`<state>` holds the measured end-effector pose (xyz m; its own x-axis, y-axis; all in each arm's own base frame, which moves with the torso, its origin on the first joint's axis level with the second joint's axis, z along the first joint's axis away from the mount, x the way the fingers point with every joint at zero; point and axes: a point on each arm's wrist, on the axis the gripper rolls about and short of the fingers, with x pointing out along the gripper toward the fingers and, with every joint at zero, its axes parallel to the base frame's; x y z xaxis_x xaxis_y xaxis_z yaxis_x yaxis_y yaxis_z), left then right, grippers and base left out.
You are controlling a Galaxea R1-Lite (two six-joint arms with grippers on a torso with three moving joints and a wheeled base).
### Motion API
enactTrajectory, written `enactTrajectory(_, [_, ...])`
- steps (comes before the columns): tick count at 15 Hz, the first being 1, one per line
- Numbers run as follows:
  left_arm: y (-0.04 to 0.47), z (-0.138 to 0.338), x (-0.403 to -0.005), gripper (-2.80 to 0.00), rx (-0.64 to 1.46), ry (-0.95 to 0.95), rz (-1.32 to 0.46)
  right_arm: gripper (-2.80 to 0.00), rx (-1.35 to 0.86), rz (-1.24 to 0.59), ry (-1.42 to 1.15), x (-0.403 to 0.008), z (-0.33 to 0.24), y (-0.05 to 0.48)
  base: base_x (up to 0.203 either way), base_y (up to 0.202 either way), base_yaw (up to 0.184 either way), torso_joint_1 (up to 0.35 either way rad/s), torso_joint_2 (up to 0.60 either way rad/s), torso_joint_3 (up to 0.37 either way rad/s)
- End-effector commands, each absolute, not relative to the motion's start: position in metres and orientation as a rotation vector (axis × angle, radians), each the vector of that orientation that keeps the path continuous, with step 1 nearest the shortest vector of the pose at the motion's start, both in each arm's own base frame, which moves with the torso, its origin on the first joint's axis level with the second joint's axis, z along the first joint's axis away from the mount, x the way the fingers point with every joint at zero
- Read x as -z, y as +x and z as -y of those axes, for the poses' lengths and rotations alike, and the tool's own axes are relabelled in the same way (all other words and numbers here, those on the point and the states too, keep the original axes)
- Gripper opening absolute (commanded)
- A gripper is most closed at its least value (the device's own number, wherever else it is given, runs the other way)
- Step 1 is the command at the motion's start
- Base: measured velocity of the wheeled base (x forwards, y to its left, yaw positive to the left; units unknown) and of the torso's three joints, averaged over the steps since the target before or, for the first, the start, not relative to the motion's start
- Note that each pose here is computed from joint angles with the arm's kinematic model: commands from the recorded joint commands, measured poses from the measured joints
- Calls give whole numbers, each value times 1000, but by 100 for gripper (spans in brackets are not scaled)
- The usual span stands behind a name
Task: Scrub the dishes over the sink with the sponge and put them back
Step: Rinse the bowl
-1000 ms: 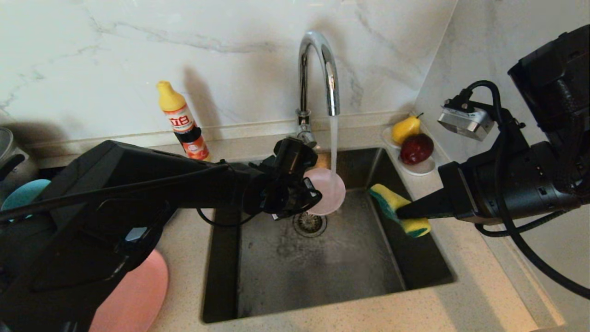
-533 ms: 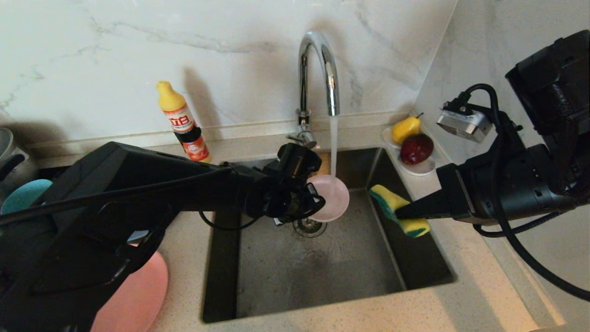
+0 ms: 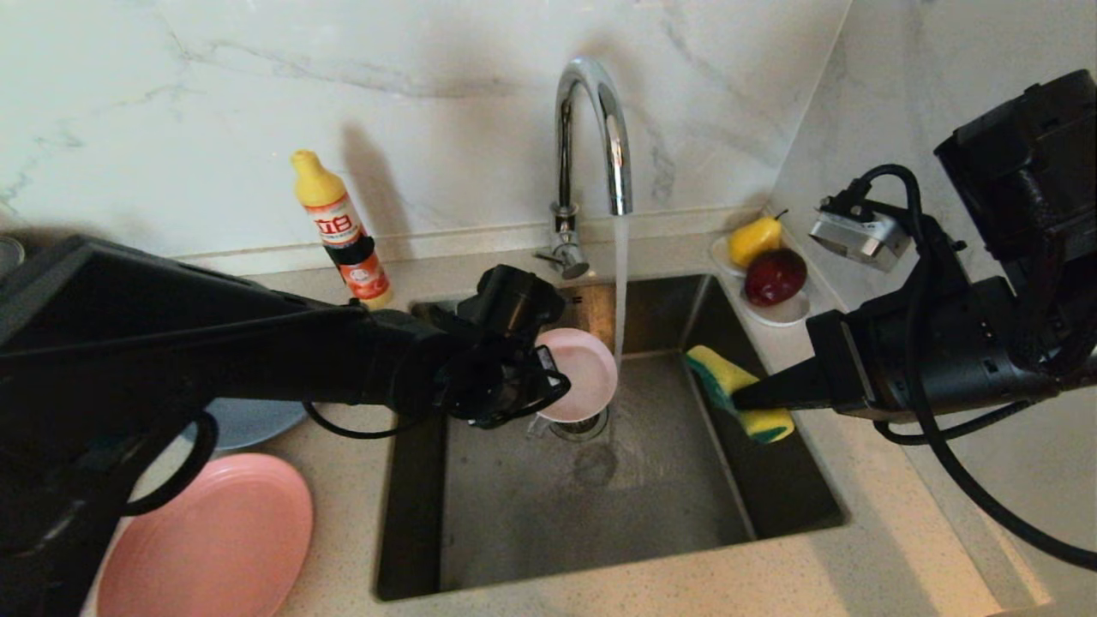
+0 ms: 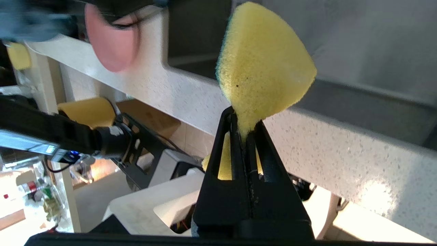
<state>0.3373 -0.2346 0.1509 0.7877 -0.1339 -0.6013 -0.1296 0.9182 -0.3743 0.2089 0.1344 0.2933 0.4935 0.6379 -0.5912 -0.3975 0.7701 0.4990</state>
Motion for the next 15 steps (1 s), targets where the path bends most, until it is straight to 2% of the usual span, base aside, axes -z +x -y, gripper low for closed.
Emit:
enactTrajectory(1, [313, 210, -186, -280, 0, -399, -529, -280, -633, -870, 313, -287, -135, 209, 0, 0, 0, 0, 0, 0])
enactTrajectory(5, [281, 178, -202, -280, 30, -361, -350, -280, -636, -871, 318, -287, -128, 198, 0, 0, 0, 0, 0, 0])
enactTrajectory(10, [258, 157, -246, -280, 116, -319, 11, -280, -626, -903, 314, -279, -130, 201, 0, 0, 0, 0, 0, 0])
enactTrajectory(15, [243, 149, -277, -280, 246, -288, 184, -280, -626, -914, 313, -276, -128, 197, 0, 0, 0, 0, 0, 0])
